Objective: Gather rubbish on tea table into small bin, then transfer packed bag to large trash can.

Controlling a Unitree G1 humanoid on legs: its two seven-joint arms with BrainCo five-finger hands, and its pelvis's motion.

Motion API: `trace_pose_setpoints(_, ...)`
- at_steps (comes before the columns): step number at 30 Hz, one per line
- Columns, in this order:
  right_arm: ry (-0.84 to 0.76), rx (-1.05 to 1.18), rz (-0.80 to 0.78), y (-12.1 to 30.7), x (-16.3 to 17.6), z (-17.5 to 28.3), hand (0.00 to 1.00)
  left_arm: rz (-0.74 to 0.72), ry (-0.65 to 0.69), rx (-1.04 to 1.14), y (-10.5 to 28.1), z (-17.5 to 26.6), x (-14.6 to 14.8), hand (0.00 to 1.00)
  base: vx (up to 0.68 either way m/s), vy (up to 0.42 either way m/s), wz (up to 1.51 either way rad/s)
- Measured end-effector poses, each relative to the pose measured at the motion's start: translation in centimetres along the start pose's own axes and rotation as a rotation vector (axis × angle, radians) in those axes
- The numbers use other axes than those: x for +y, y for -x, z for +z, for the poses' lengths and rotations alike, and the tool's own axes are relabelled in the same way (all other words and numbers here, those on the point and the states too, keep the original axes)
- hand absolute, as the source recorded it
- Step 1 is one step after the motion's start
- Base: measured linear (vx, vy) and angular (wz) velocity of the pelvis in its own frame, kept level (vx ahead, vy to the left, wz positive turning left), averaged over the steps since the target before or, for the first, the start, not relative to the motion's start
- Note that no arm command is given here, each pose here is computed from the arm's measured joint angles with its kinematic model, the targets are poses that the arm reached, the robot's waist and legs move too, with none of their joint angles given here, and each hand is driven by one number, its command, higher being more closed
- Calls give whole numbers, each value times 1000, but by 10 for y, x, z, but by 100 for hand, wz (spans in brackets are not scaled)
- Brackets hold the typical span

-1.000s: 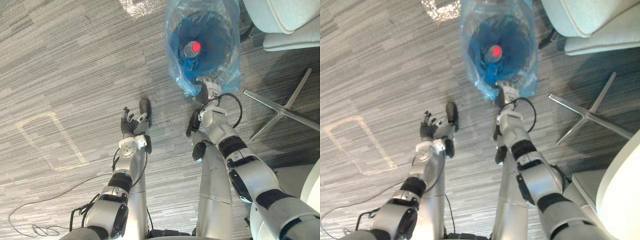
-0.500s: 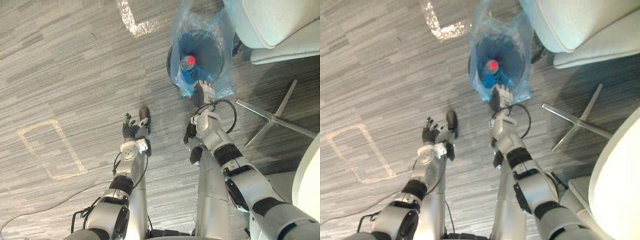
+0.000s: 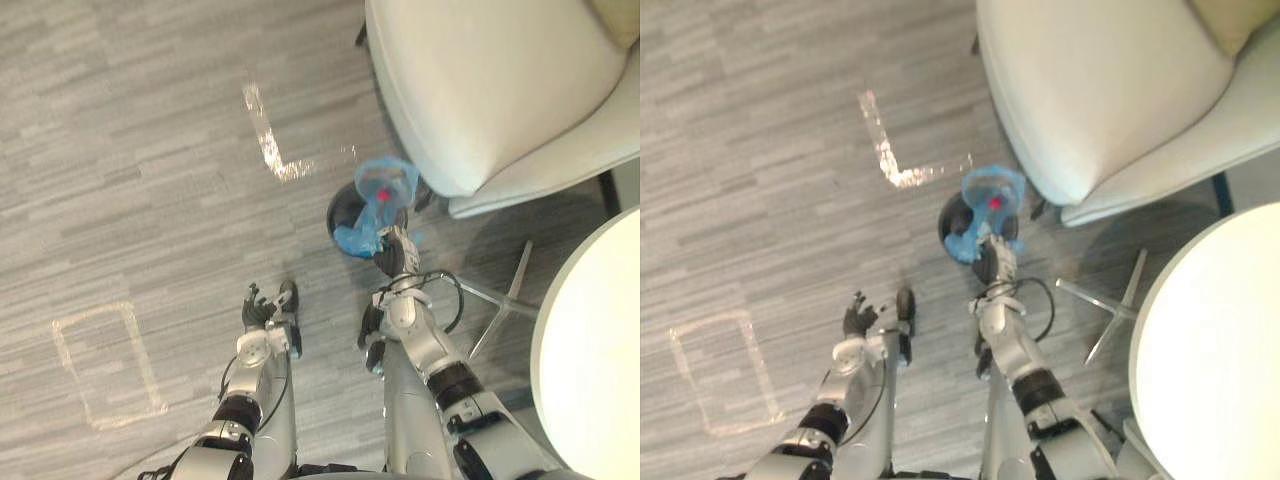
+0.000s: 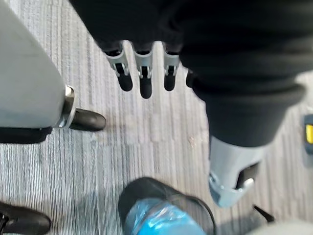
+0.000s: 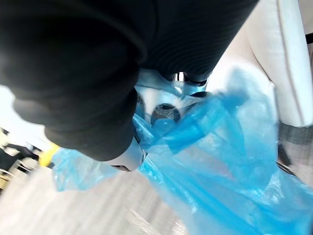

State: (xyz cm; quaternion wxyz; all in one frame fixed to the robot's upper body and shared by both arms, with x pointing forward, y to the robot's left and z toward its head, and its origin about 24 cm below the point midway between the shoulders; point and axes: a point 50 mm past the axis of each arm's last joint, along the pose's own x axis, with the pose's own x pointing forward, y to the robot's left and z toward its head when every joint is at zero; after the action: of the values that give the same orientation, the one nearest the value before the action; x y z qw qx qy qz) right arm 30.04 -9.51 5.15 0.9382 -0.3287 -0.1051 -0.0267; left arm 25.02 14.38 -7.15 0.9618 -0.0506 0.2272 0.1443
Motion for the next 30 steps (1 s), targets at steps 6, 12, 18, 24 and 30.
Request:
trace_pose_setpoints(6, -71, 3, 122, 33, 22, 0, 100, -54, -185, 146, 19, -48, 12, 0, 121, -16, 1)
trace_pose_setpoints(12, -82, -1, 219, 43, 30, -2, 100, -66, -305, 198, 25, -64, 31, 0, 77, 13, -10)
trace_pose_setpoints(18, -136, -44, 263, 50, 32, 7, 100, -89, -414, 193, 28, -68, 41, 0, -9, 13, -10)
trace_pose_setpoints(24, -152, -90, 258, 47, 28, 15, 100, -178, -452, 38, 29, -44, 21, 0, -66, 40, -2)
trace_pose_setpoints(30, -173, -189, 306, 49, 24, 30, 100, -283, -432, -267, 39, 11, -10, 0, -23, 42, -1)
